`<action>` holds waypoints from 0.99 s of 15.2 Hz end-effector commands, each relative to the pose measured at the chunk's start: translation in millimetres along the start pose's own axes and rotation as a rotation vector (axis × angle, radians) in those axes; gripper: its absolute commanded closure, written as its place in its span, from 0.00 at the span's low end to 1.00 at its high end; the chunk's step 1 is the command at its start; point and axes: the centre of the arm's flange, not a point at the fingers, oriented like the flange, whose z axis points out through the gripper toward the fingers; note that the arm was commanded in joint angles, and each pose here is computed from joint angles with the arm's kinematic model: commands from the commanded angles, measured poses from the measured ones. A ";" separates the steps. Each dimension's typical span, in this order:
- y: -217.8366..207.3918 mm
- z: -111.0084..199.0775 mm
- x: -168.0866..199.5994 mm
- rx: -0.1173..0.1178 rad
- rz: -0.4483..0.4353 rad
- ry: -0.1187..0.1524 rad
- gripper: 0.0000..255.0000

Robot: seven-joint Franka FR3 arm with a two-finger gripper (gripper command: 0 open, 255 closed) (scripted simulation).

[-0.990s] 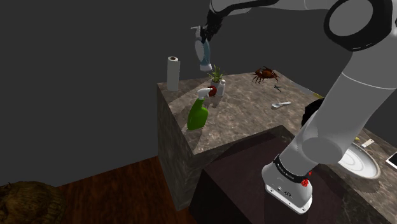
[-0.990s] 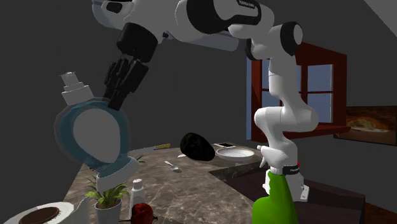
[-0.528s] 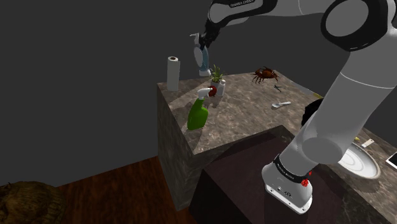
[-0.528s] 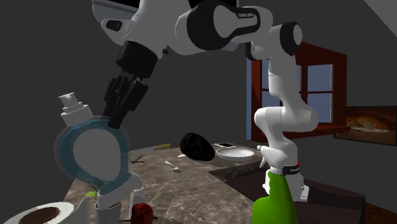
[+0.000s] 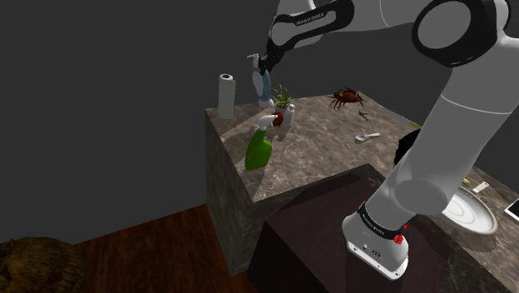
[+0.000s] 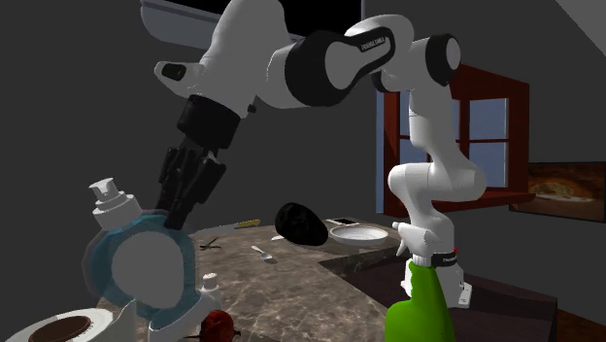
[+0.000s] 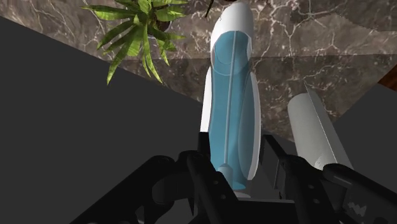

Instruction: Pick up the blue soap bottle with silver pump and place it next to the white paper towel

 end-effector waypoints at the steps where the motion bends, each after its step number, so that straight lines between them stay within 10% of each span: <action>1: -1.8 8.6 -4.0 0.000 0.000 0.001 1.00; 15: -13.6 74.8 -28.5 0.000 0.000 0.001 1.00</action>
